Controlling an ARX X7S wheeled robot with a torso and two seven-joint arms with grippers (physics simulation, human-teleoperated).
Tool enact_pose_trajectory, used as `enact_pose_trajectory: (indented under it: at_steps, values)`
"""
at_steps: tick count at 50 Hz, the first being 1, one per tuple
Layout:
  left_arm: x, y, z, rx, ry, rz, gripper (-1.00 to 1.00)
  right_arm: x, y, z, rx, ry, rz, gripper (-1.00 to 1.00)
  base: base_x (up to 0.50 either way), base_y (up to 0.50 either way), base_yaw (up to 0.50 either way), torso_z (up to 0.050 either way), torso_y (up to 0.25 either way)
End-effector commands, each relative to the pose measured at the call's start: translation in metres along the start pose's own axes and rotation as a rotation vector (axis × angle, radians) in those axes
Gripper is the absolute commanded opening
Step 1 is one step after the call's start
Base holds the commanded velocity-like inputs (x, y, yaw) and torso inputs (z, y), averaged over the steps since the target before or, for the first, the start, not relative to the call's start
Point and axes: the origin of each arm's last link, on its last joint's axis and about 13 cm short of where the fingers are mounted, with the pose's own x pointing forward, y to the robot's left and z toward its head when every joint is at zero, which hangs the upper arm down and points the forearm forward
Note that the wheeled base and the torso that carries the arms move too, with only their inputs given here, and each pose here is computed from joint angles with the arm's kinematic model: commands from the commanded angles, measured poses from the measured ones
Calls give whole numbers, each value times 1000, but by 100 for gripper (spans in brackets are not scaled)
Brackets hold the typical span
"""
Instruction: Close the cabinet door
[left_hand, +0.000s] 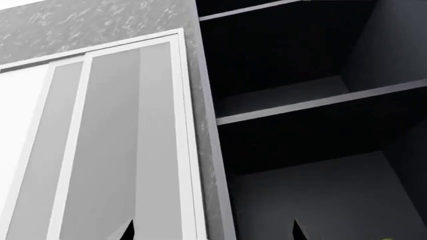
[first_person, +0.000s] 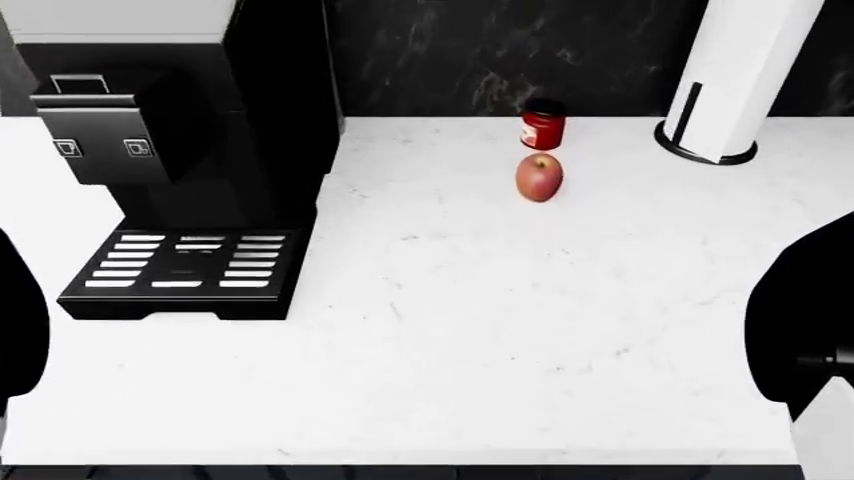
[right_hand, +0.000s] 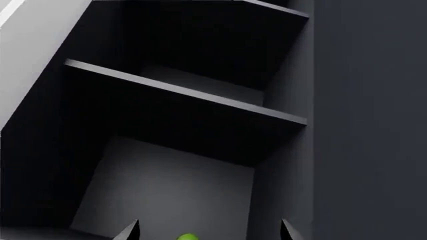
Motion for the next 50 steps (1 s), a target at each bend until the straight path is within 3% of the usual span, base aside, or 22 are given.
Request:
enact_pose_trajectory:
  at_steps: [1,10,28,50]
  values:
    - [1,1,3,0,-5,1,100,0,0,1,-1,-2,4,100,500,0,0,0,0]
    - [1,1,4,1,-8,0,100,-1,-1,1,-10,-7,-10,100,489,0,0,0,1]
    - [-1,3,8,6,-14,1,100,-5,-13,8,1,-37,-96,100,0,0,0,0,1]
    - [-4,3,12,10,-14,-1,100,-56,-20,6,76,-93,-154,100,0,0,0,0,0]
